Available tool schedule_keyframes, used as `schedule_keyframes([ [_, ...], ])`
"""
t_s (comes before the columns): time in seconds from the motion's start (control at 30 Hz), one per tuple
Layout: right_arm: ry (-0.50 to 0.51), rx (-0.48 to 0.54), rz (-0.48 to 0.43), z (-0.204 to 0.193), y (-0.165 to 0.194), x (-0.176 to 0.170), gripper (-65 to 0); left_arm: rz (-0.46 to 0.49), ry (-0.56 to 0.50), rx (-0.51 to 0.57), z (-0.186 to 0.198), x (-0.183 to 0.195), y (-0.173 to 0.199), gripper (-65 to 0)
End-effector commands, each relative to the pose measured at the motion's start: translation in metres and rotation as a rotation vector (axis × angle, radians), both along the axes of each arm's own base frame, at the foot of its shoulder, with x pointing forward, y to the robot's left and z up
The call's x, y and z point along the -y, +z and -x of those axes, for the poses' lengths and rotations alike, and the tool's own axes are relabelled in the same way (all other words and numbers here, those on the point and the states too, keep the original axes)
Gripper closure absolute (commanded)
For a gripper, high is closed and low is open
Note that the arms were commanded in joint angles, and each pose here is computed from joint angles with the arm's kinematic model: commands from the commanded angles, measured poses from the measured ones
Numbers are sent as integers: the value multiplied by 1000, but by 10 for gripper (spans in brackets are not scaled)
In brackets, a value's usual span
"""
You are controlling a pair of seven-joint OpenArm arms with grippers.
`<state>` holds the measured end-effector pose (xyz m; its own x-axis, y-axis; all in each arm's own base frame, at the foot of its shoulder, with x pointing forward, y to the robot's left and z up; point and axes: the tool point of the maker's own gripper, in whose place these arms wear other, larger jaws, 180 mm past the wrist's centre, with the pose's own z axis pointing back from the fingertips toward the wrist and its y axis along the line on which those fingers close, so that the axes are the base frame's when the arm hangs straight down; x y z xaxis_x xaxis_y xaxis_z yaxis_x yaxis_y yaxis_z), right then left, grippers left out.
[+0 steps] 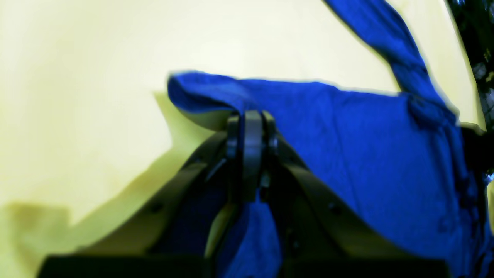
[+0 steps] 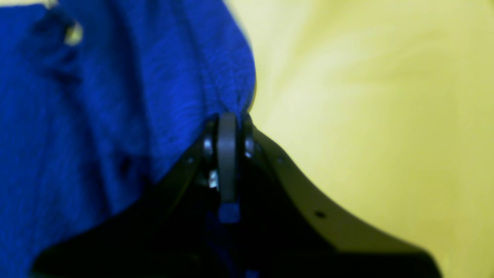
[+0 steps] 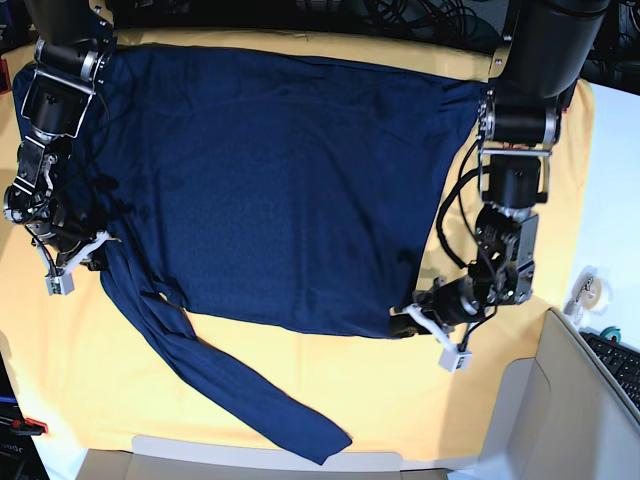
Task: Fold the T-shirt properly
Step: 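Lift the hem and fold it over toward the collar edge with both grippers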
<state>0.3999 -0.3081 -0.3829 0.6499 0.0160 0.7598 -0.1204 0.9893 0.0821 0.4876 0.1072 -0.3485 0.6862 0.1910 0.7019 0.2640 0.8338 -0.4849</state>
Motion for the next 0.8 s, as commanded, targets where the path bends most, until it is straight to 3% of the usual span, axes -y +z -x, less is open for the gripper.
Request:
schedule_keyframes([
  [0.0,12,56,26,-8,22,6,0,-33,-10,73,-2,-13,23,0],
  [0.37,77,130,178,18,53,10,0,-152,26,105,70,-73,38,0],
  [0.53,108,160,252,33,69,12,0,-220,-1,118,98,-75,48,0],
  [0.77,40,205,317,63,92,37,0,-259,-40,117,124,-67,47,0],
])
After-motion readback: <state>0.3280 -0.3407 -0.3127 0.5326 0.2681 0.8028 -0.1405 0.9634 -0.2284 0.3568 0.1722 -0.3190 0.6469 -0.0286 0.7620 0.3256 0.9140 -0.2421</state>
